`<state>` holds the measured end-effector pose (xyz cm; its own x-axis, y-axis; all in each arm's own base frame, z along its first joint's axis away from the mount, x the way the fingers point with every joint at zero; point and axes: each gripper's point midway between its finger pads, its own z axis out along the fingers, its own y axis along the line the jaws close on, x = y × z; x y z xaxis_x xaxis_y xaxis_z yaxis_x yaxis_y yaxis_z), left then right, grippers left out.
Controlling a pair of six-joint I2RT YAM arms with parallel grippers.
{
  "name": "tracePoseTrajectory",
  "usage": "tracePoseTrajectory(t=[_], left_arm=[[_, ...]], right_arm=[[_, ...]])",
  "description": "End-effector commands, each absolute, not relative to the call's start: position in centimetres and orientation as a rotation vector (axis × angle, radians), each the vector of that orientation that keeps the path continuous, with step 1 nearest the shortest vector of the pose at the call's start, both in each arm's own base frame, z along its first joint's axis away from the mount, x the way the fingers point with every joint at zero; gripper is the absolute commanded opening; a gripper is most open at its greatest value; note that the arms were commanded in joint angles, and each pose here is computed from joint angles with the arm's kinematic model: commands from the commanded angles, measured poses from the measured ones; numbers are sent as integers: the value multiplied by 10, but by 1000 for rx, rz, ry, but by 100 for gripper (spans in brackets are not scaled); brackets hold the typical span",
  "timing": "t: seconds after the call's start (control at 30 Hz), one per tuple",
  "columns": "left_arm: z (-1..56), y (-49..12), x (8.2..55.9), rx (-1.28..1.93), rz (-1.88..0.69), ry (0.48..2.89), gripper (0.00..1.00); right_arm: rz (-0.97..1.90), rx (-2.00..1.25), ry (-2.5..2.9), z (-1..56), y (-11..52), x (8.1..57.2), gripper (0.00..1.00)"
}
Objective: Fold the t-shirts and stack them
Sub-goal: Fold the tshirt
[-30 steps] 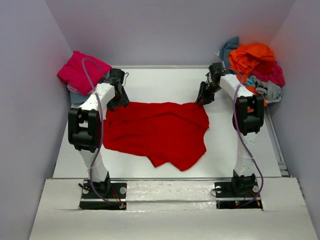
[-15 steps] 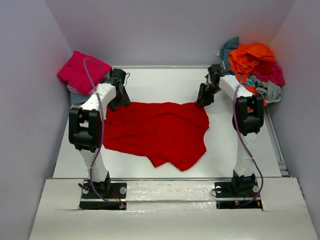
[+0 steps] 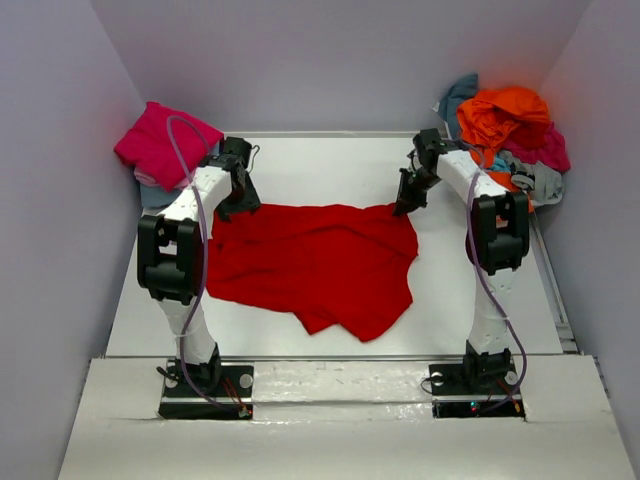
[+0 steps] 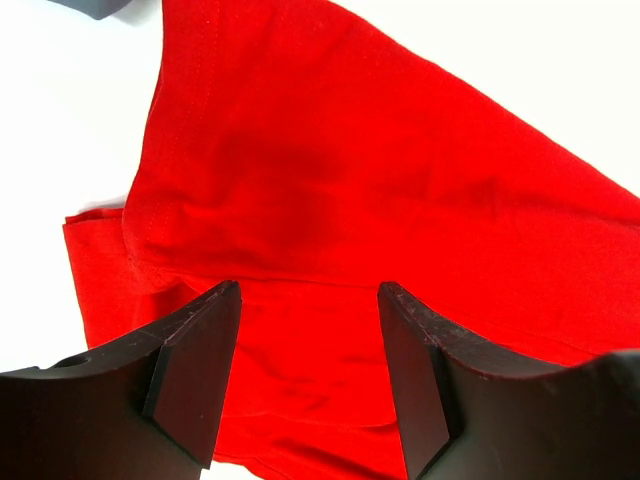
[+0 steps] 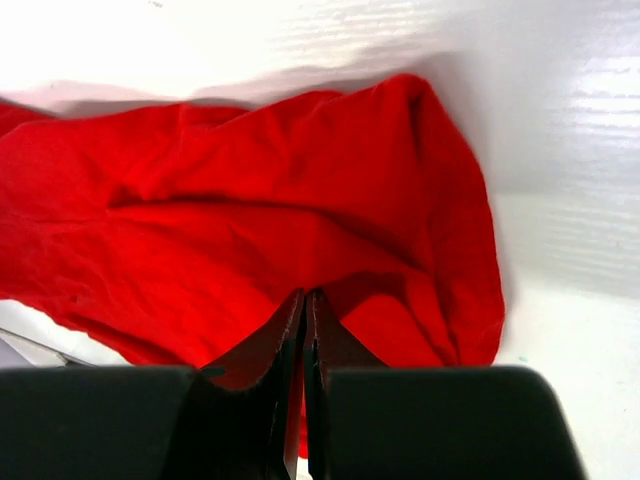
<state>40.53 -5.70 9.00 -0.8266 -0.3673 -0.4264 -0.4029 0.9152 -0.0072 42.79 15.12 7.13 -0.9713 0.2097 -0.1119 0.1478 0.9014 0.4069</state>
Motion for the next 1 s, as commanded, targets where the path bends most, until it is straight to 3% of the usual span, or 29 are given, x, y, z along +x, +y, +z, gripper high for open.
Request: tracePoseTrajectory(t=[0.0, 0.4, 0.73, 0.87, 0.97], left_arm=[[89, -54, 406, -548, 142, 2638, 68], [86, -59, 407, -527, 134, 2641, 68], [85, -61, 406, -500, 115, 2645, 68], [88, -61, 407, -492, 112, 2638, 68], [89, -60, 408, -488, 113, 2636, 68]], right_arm=[[633, 184, 2879, 111, 165, 413, 8], [686, 30, 2892, 148, 196, 369, 7], [705, -50, 3014, 123, 218, 318, 8], [720, -115, 3062, 111, 232, 303, 12], [727, -183, 3097, 102, 243, 293, 27]])
